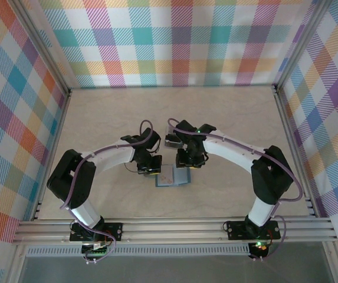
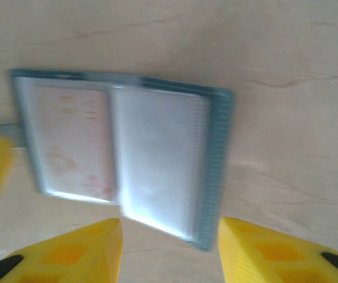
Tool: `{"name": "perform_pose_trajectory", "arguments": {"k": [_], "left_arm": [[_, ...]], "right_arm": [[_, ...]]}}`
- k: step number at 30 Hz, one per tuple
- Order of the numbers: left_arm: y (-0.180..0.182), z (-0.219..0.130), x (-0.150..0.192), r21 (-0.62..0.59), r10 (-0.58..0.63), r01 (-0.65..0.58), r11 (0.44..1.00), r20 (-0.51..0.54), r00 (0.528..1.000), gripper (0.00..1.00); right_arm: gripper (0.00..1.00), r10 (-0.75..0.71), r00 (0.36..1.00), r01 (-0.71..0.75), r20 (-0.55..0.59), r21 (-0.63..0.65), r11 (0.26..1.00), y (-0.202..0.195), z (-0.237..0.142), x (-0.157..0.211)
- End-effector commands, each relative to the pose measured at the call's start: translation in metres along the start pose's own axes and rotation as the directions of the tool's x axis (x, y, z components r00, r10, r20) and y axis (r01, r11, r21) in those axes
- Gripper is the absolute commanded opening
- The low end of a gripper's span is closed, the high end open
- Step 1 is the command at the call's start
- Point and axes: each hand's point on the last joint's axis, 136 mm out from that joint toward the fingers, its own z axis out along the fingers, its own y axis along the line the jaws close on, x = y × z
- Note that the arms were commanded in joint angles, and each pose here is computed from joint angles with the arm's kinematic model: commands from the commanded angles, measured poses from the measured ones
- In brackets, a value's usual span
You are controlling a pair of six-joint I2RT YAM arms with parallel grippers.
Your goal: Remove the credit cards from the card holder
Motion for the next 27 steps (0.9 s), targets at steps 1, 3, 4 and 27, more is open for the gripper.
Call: {"name": "perform_pose_trajectory", "arguments": {"k": [1, 3, 4, 27], "left_arm": [[0.001, 0.009, 0.001, -0.017, -0.012, 0.012, 1.000, -0.026, 1.000, 0.00], [0.008, 0.015, 0.004, -0.048, -0.013, 0.011, 0.999, -0.039, 0.999, 0.00], [0.009, 0.017, 0.005, -0.054, -0.011, 0.008, 0.999, -0.046, 0.999, 0.00], [0.024, 0.025, 0.014, -0.095, -0.007, 0.001, 0.995, -0.069, 0.998, 0.00]], "right_arm": [[0.42, 0.008, 0.999, -0.016, -0.032, -0.257, 0.966, 0.049, 0.001, -0.007], [0.40, 0.013, 0.998, -0.033, -0.060, -0.341, 0.939, 0.064, 0.006, -0.006], [0.39, 0.019, 0.997, -0.043, -0.068, -0.370, 0.928, 0.070, 0.010, -0.007], [0.34, 0.076, 0.982, -0.118, -0.174, -0.241, 0.963, 0.033, 0.081, 0.012]]}}
